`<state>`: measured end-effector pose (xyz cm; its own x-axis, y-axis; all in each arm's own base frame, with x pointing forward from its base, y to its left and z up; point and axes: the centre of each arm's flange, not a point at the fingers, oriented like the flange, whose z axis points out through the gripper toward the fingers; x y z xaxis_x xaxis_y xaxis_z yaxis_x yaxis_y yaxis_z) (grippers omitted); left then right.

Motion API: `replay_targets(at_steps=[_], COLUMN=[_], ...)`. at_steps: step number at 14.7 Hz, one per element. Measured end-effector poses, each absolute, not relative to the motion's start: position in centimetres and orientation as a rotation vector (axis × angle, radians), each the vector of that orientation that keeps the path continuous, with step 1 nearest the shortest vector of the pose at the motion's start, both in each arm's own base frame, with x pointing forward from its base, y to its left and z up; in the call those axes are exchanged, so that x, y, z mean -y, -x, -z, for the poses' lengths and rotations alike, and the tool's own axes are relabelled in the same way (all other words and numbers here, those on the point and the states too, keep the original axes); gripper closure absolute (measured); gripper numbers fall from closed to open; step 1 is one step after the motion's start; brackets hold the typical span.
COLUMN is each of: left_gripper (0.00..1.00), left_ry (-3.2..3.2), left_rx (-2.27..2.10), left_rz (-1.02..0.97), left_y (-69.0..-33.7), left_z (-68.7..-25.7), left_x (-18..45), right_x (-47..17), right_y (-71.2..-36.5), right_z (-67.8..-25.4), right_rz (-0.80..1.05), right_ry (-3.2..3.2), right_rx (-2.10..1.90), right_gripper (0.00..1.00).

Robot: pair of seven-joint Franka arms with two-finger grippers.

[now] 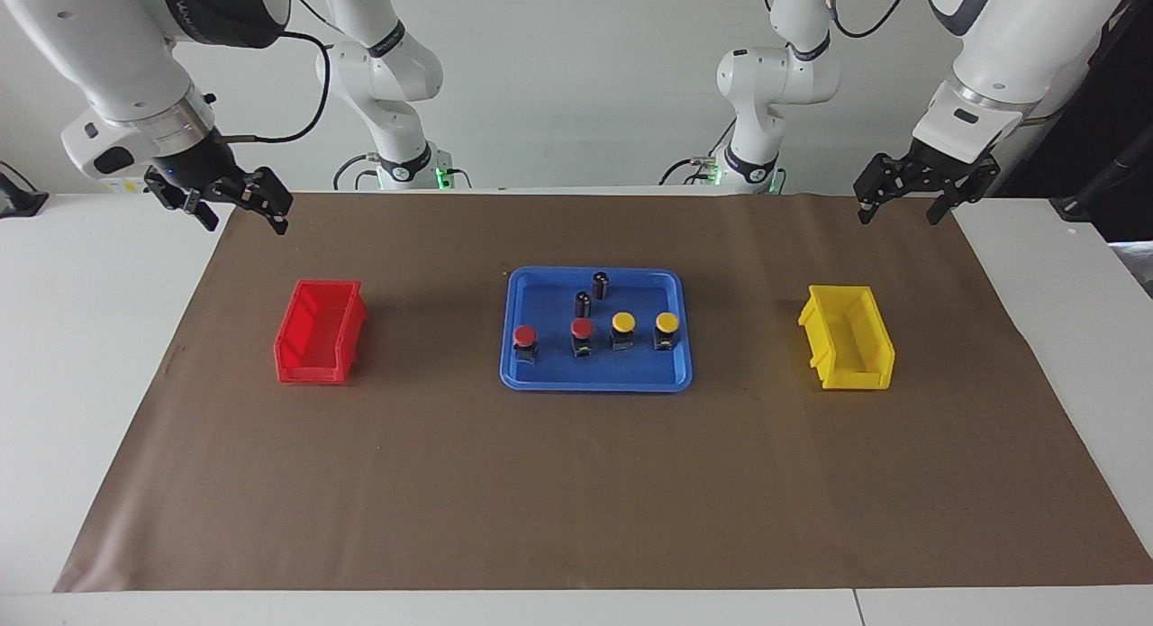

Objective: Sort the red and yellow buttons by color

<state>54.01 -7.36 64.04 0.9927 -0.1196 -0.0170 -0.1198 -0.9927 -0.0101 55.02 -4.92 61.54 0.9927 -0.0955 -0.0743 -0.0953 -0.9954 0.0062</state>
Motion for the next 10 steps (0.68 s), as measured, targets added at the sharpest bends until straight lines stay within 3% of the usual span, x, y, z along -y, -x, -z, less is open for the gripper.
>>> replay_targets(at_steps=[5, 8, 10], left_gripper=[0.0, 0.0, 0.0], left_ry=[3.125, 3.125, 3.125], left_rx=[-0.188, -0.188, -0.188], left_rz=[-0.027, -0.027, -0.027], left_y=[-54.0, -54.0, -54.0], left_z=[-64.0, -64.0, -64.0], left_x=[7.4, 7.4, 7.4], right_x=[1.8, -8.3, -17.2], right_y=[-55.4, -56.8, -57.8], right_z=[-61.9, -60.8, -57.8], right_rz=[0.086, -0.001, -0.069], right_ry=[-3.136, -3.139, -3.153], right_rx=[0.064, 0.059, 0.116], right_gripper=[0.0, 0.0, 0.0])
